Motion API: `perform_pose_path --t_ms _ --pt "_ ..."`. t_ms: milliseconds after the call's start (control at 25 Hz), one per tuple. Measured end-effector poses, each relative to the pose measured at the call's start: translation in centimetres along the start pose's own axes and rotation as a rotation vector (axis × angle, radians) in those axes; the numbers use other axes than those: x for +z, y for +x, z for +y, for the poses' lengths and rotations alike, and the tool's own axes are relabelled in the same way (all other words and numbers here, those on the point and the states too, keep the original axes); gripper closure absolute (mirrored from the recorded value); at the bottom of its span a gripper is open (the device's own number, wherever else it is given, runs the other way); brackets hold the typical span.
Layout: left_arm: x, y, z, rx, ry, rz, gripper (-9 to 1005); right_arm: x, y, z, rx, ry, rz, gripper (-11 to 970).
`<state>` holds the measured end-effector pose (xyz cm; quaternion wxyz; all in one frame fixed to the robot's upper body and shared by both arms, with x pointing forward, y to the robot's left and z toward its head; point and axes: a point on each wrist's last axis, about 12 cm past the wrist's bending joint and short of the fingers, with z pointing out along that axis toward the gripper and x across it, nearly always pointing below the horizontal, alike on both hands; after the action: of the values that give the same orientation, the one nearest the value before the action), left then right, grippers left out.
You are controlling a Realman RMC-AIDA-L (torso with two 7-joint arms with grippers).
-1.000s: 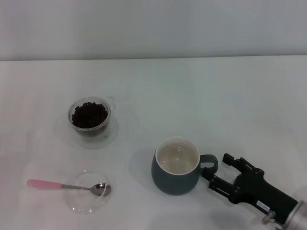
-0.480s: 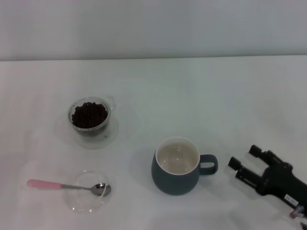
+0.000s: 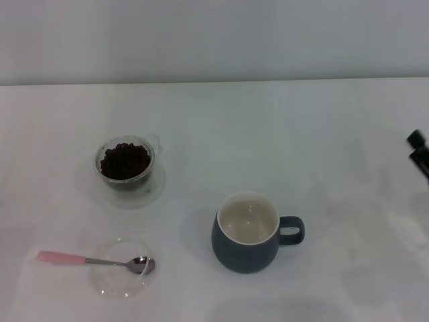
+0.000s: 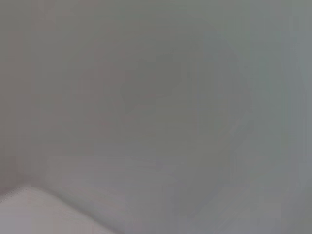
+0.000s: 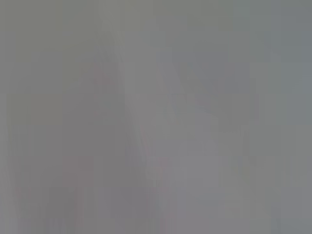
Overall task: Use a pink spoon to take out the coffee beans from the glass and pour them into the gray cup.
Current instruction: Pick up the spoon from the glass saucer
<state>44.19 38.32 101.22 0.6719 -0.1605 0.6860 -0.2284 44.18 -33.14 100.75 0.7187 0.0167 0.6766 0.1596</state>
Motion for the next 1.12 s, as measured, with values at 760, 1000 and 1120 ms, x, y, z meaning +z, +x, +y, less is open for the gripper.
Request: perform_pose_path --t_ms 760,1000,1120 --pt "-1.9 3.1 -1.8 -0.466 0.103 0.304 296 3.0 -0.8 -0.5 -0.146 0.096 -0.052 88" --pt "-2.3 5.2 -3.1 -0.451 0.104 0.313 298 3.2 -0.8 -0.5 -0.145 0.096 -0.051 88" --pt "-2.4 5.8 -3.4 -0.447 0.104 0.325 299 3.2 -0.8 -0.4 -0.144 0.094 -0.051 88"
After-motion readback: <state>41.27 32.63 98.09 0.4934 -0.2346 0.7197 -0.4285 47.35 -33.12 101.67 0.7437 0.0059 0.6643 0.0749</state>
